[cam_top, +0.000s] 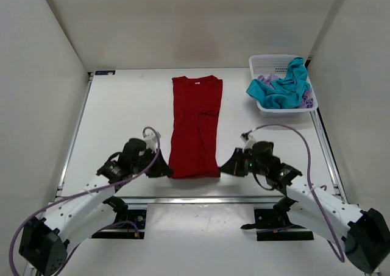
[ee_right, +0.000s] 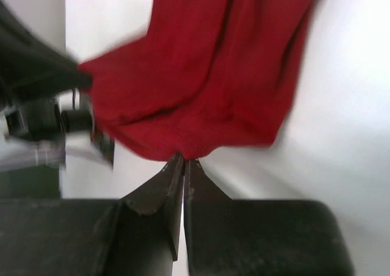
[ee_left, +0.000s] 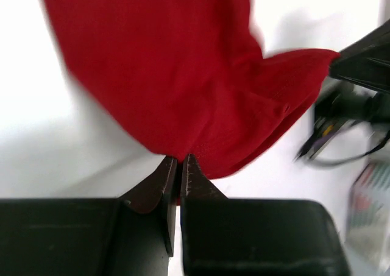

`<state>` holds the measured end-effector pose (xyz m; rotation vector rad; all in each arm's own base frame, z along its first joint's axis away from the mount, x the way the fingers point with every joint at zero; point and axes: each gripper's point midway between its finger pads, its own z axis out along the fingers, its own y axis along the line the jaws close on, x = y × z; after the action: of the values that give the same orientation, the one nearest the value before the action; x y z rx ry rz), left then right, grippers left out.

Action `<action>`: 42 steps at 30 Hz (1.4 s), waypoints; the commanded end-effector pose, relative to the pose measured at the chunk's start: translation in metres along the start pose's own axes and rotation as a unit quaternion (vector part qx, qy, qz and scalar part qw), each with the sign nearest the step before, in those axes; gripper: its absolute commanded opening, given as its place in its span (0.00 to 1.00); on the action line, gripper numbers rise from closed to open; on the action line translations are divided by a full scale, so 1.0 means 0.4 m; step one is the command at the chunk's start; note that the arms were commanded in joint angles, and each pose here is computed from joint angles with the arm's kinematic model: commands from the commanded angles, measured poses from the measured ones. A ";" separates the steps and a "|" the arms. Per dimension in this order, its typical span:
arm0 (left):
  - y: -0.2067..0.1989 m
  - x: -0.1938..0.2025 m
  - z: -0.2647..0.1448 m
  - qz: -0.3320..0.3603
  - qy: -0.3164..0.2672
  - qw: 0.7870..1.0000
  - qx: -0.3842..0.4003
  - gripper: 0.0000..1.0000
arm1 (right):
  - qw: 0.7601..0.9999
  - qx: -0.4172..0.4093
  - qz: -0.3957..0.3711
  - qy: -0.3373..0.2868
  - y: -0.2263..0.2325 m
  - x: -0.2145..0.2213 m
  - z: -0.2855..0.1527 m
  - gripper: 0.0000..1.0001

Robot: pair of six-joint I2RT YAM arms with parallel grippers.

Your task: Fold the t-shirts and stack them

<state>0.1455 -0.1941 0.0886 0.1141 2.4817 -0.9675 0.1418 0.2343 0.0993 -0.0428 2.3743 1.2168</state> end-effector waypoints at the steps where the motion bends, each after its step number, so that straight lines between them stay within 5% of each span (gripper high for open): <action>1: -0.037 -0.166 -0.002 0.004 -0.055 0.998 0.006 0.00 | 0.997 -0.010 -0.064 -0.039 0.014 -0.154 -0.014 0.00; 10: 0.058 -0.528 0.096 -0.036 -0.134 0.988 -0.071 0.00 | 0.992 0.010 -0.067 -0.104 -0.067 -0.508 0.080 0.00; 18: 0.165 -0.647 0.218 -0.075 -0.119 0.985 -0.097 0.01 | 0.994 0.034 -0.049 -0.091 -0.166 -0.683 0.194 0.00; 23: 0.185 -0.695 0.273 -0.085 -0.127 0.985 -0.084 0.11 | 0.993 0.059 -0.043 -0.094 -0.229 -0.754 0.241 0.00; 26: 0.182 -0.724 0.283 -0.101 -0.140 0.983 -0.056 0.26 | 0.993 0.058 -0.048 -0.092 -0.241 -0.785 0.256 0.09; 28: 0.169 -0.722 0.271 -0.118 -0.145 0.982 -0.032 0.53 | 0.992 0.067 -0.049 -0.097 -0.229 -0.792 0.238 0.23; 32: 0.112 -0.737 0.176 -0.097 -0.213 0.972 -0.021 0.47 | 0.990 0.070 -0.059 -0.104 -0.193 -0.757 0.213 0.39; 37: 0.023 -0.577 0.200 -0.047 -0.191 0.980 -0.020 0.42 | 0.990 0.044 -0.092 -0.099 -0.098 -0.624 0.230 0.12; 42: 0.063 -0.434 0.292 -0.047 -0.127 0.990 -0.041 0.40 | 0.993 0.060 -0.101 -0.026 -0.116 -0.453 0.319 0.05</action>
<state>0.3555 -0.2468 0.1125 -0.1098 2.2431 -0.9261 0.3721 0.2653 0.0960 -0.1734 2.3105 1.0147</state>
